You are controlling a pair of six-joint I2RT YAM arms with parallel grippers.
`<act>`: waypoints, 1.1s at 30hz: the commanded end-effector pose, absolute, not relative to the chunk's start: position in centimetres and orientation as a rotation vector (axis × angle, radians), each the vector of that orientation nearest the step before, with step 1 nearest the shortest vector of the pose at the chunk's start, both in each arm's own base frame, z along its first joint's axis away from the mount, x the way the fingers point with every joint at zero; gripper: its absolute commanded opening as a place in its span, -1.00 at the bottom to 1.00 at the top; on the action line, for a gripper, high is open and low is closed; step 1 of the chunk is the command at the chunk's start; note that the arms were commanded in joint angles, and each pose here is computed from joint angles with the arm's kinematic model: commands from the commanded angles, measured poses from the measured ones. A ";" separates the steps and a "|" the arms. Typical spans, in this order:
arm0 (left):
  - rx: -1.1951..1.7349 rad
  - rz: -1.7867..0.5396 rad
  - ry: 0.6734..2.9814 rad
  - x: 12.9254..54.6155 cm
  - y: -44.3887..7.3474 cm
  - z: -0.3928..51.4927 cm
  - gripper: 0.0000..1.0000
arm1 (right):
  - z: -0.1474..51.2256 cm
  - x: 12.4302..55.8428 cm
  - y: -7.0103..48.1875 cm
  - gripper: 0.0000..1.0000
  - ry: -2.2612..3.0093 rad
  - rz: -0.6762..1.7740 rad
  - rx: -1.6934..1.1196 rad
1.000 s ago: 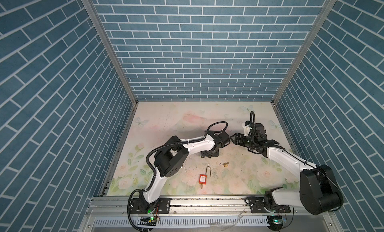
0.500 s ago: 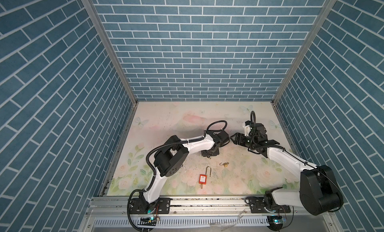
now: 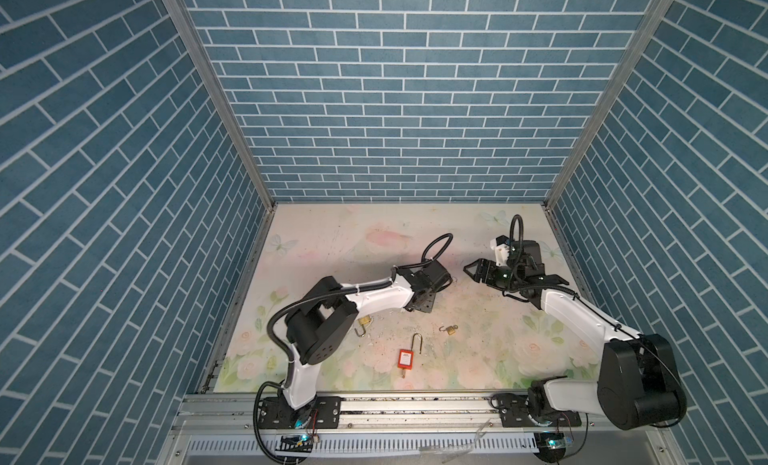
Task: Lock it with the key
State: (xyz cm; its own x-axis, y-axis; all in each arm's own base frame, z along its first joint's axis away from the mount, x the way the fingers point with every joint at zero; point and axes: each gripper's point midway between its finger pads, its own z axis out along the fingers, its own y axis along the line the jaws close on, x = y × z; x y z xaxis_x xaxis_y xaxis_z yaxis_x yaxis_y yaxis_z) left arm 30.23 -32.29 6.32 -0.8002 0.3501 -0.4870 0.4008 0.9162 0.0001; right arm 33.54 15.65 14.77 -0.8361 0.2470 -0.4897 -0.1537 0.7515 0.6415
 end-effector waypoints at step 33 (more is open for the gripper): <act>1.456 -0.356 1.584 25.5 -34.6 19.4 -0.99 | 18.9 24.8 27.7 -0.22 2.433 1.429 -0.594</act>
